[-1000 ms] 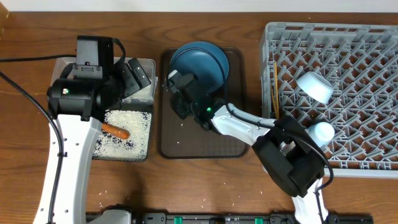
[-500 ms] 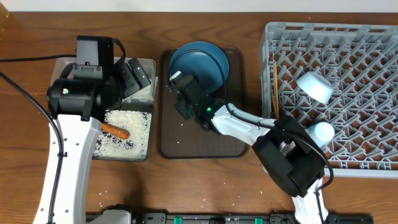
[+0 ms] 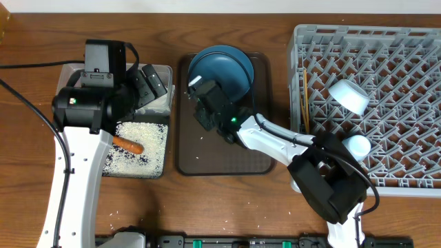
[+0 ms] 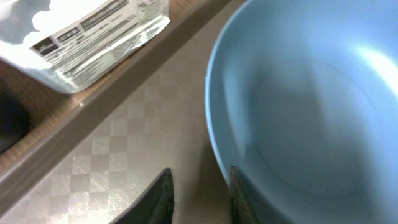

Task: Sort waste into correct bins and load items into the dishwasher rack
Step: 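Grip the rim of the teal plate with the right gripper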

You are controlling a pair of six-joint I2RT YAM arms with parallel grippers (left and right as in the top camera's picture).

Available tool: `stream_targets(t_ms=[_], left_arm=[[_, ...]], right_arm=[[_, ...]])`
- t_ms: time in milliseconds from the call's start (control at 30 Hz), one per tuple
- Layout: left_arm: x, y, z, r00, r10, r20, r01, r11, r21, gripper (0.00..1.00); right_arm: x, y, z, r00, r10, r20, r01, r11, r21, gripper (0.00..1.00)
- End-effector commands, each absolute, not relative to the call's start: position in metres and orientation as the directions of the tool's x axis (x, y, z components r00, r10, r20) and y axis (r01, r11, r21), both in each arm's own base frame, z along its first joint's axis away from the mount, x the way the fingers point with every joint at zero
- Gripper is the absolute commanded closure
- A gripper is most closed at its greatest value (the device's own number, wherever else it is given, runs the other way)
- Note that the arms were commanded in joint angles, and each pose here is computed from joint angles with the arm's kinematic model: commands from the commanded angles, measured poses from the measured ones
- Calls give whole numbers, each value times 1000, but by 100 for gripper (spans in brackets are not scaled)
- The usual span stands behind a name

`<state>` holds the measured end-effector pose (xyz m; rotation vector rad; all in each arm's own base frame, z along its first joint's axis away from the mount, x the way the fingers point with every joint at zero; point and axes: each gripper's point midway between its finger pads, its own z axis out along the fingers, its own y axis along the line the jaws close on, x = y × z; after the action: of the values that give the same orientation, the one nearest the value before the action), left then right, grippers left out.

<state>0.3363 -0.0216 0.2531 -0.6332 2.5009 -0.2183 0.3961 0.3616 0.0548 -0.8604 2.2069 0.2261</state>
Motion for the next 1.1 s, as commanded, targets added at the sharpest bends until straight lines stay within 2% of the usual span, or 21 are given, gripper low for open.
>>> stream_targets(t_ms=[0,500,767,900,1067], left_arm=[[336,-17,251,-740,-479,-472,-402,878,-261,1],[336,-17,251,-740,-479,-472,-402,878,-261,1],[336,-17,251,-740,-479,-472,-402,878,-261,1],[336,-17,251,-740,-479,-472,-402,878,-261,1],[336,-17,251,-740,-479,-472,-402,878,-261,1]], right_arm=[[396,363,60,-492,-514,-702,-650,754,-96,69],[400,346,41,-535,-532,-657,-628,770,-112,70],[397,338,35,-557,-545,-626,-626,771,-114,74],[395,337,33,-563,-550,-617,-627,770,-115,69],[395,337,33,-562,-551,-617,-628,770,-115,78]])
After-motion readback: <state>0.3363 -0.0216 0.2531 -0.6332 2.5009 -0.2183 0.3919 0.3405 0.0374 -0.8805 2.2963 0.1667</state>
